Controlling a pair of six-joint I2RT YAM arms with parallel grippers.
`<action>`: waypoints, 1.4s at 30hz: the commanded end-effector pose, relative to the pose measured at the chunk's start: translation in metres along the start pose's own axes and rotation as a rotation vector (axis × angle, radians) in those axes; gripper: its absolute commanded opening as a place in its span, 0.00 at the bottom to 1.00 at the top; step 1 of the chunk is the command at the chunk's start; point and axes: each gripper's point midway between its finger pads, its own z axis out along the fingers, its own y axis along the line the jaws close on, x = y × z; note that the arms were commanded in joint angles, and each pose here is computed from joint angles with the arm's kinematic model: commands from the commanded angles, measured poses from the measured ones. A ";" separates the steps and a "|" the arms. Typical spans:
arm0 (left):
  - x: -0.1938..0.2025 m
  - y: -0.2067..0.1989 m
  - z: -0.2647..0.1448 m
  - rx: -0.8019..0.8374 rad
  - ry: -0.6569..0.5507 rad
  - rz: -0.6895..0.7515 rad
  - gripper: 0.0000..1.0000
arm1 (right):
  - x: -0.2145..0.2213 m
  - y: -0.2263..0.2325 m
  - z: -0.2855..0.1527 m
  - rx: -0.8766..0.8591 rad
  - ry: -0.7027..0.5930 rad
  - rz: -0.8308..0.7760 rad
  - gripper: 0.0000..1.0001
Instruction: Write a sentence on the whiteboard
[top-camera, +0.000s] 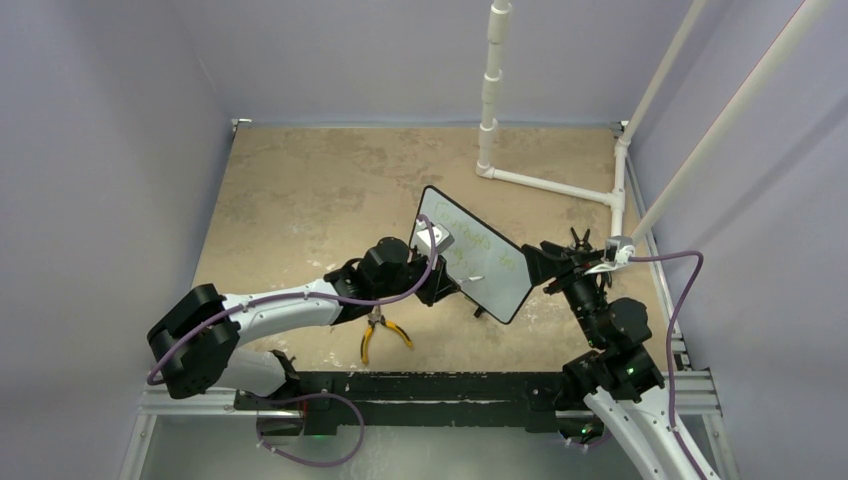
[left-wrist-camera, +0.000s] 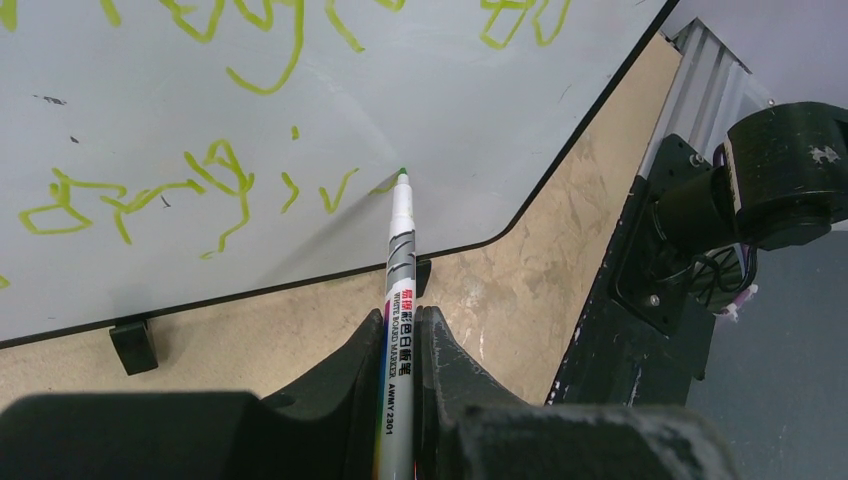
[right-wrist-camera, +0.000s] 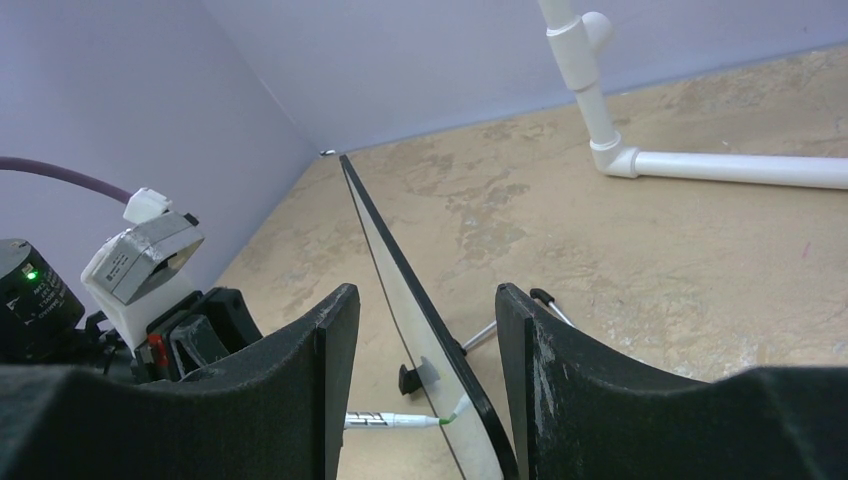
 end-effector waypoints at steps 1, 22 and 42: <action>-0.036 -0.004 -0.003 -0.016 -0.118 0.003 0.00 | -0.006 0.001 0.000 0.001 -0.023 -0.001 0.56; 0.000 0.007 -0.011 -0.047 -0.045 -0.036 0.00 | -0.006 0.002 0.000 -0.003 -0.021 -0.001 0.56; -0.030 -0.005 -0.004 0.001 -0.118 -0.003 0.00 | -0.006 0.001 0.000 -0.001 -0.023 -0.001 0.56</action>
